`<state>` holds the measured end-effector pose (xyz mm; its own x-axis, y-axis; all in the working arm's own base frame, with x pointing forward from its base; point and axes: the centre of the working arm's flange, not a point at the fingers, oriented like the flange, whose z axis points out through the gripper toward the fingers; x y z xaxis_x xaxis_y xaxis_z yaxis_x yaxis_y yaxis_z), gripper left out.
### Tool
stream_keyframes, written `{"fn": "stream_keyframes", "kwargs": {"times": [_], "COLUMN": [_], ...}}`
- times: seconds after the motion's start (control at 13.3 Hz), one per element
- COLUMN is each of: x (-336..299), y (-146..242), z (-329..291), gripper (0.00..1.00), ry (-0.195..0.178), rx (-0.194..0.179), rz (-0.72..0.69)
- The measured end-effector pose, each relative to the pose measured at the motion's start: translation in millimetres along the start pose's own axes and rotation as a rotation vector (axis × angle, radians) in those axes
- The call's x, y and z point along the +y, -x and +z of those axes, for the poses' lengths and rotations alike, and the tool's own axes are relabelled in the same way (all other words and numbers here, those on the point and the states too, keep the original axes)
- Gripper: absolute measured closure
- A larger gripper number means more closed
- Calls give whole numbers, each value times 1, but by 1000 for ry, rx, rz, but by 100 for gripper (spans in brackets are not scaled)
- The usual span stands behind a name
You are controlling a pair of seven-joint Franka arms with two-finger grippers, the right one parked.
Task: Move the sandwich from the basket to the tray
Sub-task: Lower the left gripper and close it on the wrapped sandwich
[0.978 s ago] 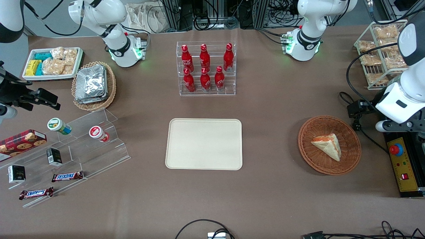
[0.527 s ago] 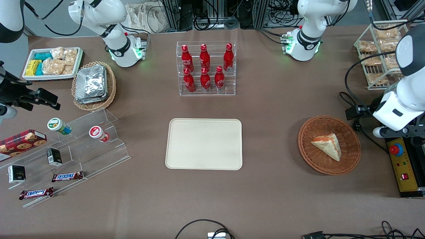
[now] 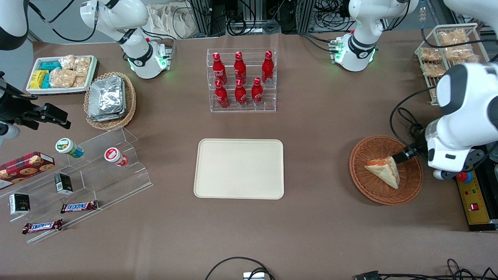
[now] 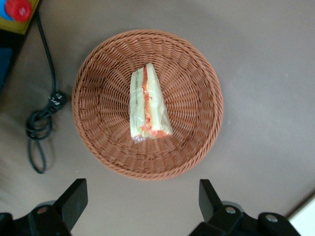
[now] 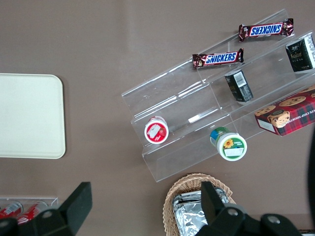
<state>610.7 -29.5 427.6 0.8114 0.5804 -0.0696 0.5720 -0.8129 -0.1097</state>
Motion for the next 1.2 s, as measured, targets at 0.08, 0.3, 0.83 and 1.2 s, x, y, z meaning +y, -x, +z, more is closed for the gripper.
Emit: {"fn": "stream_keyframes", "kwargs": {"times": [0.08,0.3,0.83,1.2], "x": [-3,-14,-27,-26], "y": [-3,-9,-16,-9], "z": [20,63,115,162], "gripper": [0,0,0,0], "ry": [6,9,70,109], "rx": [2,-8,34,56], "rz": [-53,-169,-239,-239]}}
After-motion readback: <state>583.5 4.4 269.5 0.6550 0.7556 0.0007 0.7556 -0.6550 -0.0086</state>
